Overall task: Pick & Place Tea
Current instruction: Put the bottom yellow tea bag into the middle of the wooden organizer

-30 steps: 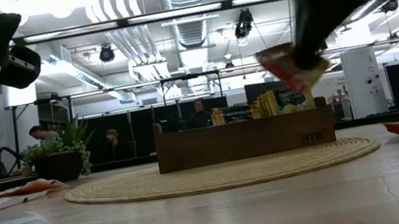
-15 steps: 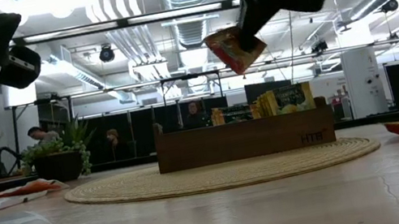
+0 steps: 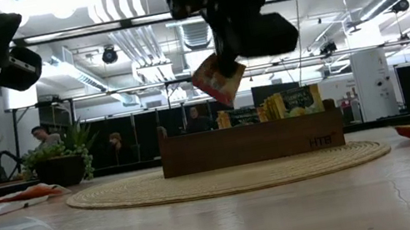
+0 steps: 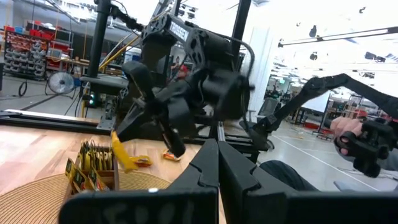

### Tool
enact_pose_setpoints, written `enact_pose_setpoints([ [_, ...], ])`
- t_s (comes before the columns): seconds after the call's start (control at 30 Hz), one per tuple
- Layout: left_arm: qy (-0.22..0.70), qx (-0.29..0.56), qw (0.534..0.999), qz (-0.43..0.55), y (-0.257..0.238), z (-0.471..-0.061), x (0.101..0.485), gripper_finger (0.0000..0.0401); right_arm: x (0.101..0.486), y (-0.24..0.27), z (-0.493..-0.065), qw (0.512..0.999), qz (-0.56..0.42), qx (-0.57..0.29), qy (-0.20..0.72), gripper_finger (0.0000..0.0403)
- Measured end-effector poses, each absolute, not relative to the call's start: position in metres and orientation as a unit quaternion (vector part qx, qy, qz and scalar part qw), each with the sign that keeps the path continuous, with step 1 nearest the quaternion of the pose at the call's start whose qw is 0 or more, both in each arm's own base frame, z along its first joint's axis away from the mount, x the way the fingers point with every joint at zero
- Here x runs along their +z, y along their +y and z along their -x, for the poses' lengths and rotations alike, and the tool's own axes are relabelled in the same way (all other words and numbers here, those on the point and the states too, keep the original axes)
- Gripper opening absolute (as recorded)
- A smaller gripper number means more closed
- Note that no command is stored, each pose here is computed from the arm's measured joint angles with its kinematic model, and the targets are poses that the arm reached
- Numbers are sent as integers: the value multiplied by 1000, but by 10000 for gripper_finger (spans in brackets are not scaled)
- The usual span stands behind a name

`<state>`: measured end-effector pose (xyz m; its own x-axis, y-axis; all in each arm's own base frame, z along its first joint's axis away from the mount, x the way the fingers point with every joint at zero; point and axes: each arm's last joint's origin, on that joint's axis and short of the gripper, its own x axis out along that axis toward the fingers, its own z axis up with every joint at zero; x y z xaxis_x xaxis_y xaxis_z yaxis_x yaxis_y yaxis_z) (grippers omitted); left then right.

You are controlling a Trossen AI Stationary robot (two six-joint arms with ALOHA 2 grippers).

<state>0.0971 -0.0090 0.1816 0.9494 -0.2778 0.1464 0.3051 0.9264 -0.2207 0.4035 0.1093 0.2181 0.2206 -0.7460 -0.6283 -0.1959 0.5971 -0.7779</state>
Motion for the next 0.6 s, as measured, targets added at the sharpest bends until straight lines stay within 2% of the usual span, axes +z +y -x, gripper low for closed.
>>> enact_pose_setpoints([
  [0.17, -56, -149, 980, 121, -9, -97, 181, 0, 212, 111, -410, 608, 428, -235, 626, 8],
  [0.33, -56, -149, 980, 121, -9, -97, 182, 0, 212, 115, -420, 623, 430, -222, 614, 8],
  [0.6, -55, -149, 980, 121, -9, -97, 181, 0, 208, 108, -416, 604, 428, -229, 632, 8],
])
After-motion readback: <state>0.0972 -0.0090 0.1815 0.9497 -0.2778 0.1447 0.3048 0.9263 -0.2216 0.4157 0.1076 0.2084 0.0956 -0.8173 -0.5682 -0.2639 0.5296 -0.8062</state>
